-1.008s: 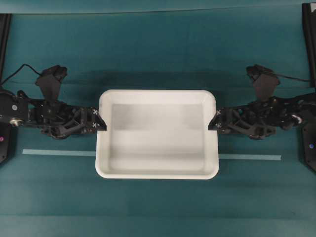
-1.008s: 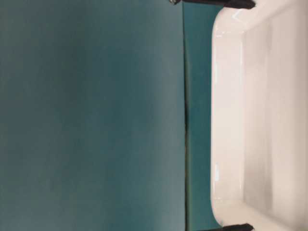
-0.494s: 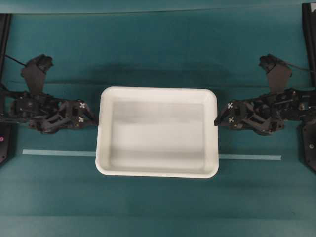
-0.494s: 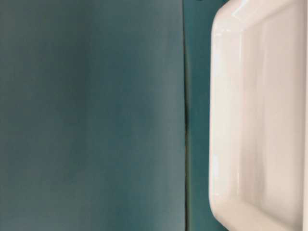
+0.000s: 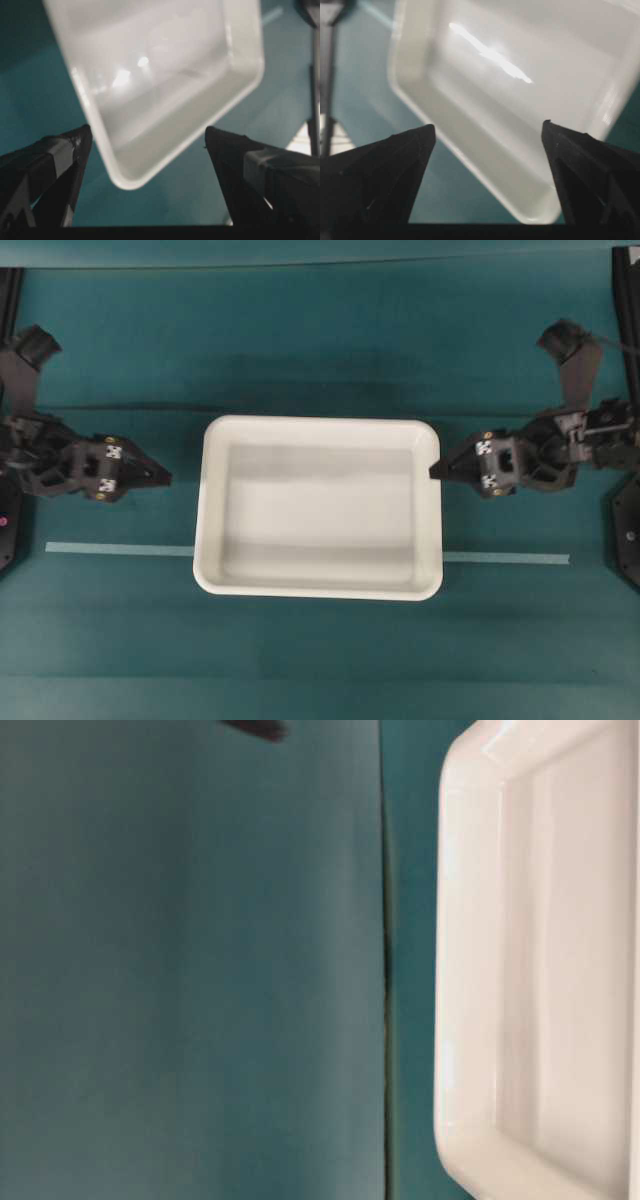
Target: Lift the white case with both hands.
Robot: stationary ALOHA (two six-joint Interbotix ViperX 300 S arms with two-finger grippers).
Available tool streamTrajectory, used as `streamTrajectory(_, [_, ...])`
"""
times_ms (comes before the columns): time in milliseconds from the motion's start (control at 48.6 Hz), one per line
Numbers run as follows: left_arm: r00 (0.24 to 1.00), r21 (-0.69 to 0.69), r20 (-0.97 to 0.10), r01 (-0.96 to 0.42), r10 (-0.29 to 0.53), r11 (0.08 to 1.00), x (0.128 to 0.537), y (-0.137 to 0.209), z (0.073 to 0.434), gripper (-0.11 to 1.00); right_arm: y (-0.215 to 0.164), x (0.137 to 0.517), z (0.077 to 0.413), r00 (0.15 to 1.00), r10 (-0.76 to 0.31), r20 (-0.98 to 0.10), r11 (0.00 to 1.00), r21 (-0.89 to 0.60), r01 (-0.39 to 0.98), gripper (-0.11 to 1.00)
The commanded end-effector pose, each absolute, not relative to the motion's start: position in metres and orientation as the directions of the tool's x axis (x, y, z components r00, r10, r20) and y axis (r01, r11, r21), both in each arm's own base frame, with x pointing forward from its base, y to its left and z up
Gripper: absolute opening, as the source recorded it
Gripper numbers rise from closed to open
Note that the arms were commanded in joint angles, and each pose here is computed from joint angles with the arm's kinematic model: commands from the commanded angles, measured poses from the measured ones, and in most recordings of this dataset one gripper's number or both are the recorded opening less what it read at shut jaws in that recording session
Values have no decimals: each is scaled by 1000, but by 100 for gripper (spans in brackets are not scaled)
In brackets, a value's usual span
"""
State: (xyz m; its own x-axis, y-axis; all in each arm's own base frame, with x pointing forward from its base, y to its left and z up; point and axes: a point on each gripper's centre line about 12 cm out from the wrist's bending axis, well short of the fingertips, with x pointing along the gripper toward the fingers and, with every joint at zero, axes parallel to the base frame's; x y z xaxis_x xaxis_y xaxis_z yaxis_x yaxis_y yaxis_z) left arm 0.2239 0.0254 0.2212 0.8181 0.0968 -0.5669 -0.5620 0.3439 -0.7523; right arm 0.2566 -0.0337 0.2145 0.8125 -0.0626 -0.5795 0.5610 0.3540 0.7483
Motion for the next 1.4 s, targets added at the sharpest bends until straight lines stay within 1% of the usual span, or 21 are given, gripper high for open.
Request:
streamTrajectory(0, [852,-765,-514,-507,98,397,226,25,240,97,-34,258,231,844,-69,-532,408,757,510,91])
streamTrajectory(103, [874,-761,-475,-466,101,451,220,24,250,96,-34,251,243,867,-76,-492,482,743,464,91])
streamTrajectory(165, [883,-750,-458,-445,102,490,217,24,253,96,-34,244,247,878,-84,-471,545,716,437,91])
streamTrajectory(288, [903,-710,-416,-394,104,583,213,24,264,96,-33,233,258,902,-95,-422,651,659,377,91])
streamTrajectory(411, [920,-658,-378,-347,105,668,208,23,272,96,-32,222,272,927,-103,-362,727,608,318,91])
streamTrajectory(761, [964,-564,-243,-232,109,793,193,21,299,96,-28,196,304,970,-113,-216,832,513,211,91])
streamTrajectory(926, [972,-519,-206,-204,110,830,188,21,308,96,-25,186,311,975,-106,-196,883,433,183,91])
streamTrajectory(1131, [983,-466,-148,-168,111,869,179,20,321,96,-22,176,325,984,-101,-147,915,375,150,91])
streamTrajectory(1275, [991,-388,-84,-130,106,912,169,18,336,96,-18,164,339,991,-87,-100,942,314,114,91])
streamTrajectory(1378, [994,-337,-46,-110,100,935,162,16,345,96,-15,157,345,993,-74,-91,962,257,96,91])
